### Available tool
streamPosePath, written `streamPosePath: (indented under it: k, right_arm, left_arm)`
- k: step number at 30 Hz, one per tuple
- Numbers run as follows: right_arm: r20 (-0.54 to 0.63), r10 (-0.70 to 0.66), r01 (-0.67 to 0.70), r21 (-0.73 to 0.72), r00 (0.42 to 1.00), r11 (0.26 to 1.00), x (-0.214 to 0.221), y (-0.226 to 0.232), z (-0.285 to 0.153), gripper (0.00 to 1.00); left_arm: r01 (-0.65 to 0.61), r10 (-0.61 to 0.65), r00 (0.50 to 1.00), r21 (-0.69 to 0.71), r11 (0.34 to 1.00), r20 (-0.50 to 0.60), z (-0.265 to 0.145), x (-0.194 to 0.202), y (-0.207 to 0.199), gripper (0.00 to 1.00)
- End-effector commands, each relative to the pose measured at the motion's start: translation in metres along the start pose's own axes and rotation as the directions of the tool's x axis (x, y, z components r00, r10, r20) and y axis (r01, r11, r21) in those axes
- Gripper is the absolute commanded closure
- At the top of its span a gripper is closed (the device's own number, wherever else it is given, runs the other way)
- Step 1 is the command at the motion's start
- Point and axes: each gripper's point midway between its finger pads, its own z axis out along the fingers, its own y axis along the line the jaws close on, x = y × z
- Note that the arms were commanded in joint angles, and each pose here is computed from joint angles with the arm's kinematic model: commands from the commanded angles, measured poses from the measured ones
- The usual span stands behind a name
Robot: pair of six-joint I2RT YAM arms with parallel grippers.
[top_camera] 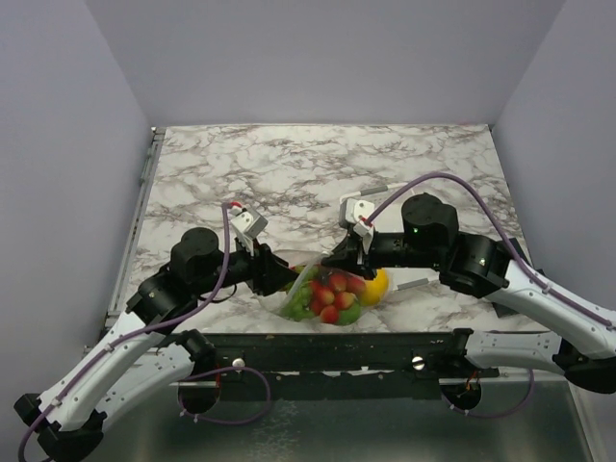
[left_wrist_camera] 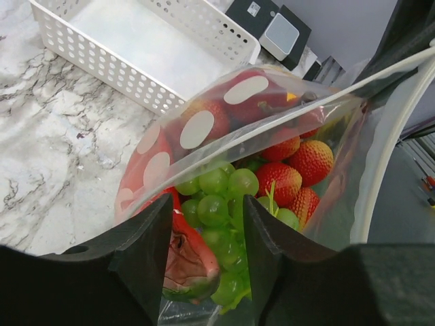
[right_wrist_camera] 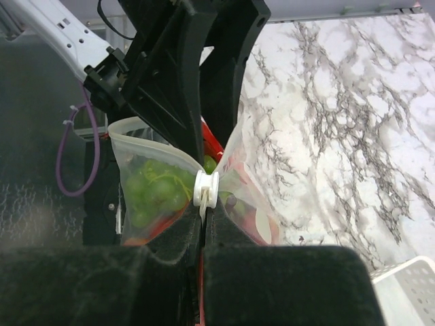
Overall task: Place the food in the zip-top bag and seal the zipper
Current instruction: Adjust the zipper food storage bag at the center of the board.
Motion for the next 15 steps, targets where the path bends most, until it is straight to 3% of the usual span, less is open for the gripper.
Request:
streamPosePath:
  k: [1,15]
  right_arm:
    - [0.102,-0.055,0.049,0.059,0.993,0.997,-0.037,-0.006,-0.020,1.00]
    - [0.101,-0.038,0.032,0.058,0.994,0.998,-0.027,-0.001,-0.027,0.99]
  left_arm:
    - [-0.021,0.022,1.000,-0.019,1.000,0.018,-0.010,-0.006,-0.002,0.50]
    - [-0.098,0.106,0.971,-0.046,0.994,0.212,-0.046,-0.058,-0.021,0.35]
